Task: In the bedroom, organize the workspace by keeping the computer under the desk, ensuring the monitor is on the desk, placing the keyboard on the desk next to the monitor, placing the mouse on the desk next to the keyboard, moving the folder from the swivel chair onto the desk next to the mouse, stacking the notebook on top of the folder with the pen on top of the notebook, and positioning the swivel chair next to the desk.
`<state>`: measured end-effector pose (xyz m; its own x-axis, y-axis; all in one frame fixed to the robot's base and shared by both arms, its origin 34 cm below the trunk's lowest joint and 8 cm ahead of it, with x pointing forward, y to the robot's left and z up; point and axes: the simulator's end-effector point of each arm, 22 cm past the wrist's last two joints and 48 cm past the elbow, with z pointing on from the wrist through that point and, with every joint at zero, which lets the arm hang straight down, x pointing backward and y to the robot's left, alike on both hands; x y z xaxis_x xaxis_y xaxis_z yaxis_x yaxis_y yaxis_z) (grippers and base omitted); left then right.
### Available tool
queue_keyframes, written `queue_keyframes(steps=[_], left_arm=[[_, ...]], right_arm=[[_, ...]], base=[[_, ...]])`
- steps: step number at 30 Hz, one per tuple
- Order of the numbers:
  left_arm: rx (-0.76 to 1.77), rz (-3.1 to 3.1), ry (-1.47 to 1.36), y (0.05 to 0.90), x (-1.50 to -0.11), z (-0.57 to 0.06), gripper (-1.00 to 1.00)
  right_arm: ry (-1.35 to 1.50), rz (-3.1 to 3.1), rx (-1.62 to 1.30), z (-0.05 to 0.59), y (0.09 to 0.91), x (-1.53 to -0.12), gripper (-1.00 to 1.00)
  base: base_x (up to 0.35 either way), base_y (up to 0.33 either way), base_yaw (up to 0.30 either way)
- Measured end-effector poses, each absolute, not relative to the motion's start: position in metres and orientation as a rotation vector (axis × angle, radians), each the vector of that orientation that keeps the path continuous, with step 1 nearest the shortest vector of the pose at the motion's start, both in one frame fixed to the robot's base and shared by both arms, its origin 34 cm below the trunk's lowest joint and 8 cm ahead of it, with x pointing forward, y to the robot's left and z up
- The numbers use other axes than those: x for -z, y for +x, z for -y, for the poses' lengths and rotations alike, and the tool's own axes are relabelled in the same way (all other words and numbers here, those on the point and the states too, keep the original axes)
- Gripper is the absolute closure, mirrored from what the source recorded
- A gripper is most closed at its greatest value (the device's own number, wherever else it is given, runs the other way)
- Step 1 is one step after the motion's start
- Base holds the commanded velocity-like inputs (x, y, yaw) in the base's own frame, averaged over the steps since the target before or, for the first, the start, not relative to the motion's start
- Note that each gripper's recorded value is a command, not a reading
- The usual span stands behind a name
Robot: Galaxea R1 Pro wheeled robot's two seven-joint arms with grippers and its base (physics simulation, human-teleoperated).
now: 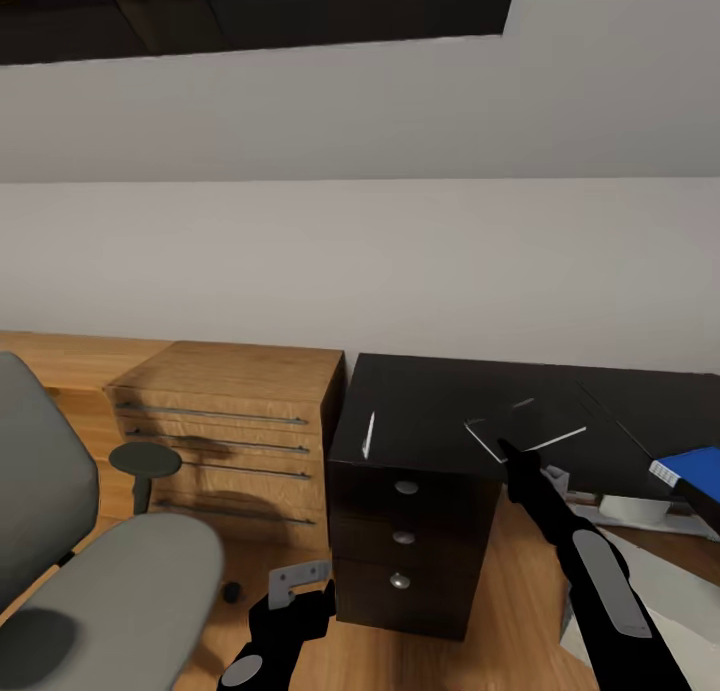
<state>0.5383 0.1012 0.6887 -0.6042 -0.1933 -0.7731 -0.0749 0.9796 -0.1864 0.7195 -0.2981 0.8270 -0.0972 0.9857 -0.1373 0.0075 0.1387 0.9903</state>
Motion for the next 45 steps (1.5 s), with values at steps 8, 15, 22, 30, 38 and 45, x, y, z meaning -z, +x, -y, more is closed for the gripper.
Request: queue_keyframes(steps=[8,15,22,30,38,45], left_arm=[[0.174,-2.223,-0.164,0.534,-0.688,-0.094,-1.0],[0.174,-2.224,-0.162,0.534,-0.687,-0.094,-1.0],[0.171,-2.224,-0.162,0.534,-0.687,-0.094,-1.0],[0.17,-2.223,-0.16,0.534,-0.687,-0.094,-1.0],[0.171,-2.225,-0.158,0.533,-0.687,-0.094,-1.0],[0.172,-2.225,-0.158,0.533,-0.687,-0.094,-1.0]], right_arm=[[1.095,-1.327,-1.152,0.314,0.718,-0.827,1.0],[1.114,-1.307,-1.14,0.325,0.717,-0.827,1.0],[1.117,-1.306,-1.138,0.326,0.716,-0.826,1.0],[1.12,-1.3,-1.139,0.329,0.716,-0.826,1.0],[1.119,-1.299,-1.147,0.328,0.716,-0.827,1.0],[1.121,-1.299,-1.146,0.329,0.716,-0.826,1.0]], base=[[-0.003,-0.336,-0.263],[0.075,-0.311,-0.268],[0.167,-0.226,-0.253],[0.152,-0.15,-0.145],[0.054,-0.051,-0.02],[0.007,-0.006,-0.002]])
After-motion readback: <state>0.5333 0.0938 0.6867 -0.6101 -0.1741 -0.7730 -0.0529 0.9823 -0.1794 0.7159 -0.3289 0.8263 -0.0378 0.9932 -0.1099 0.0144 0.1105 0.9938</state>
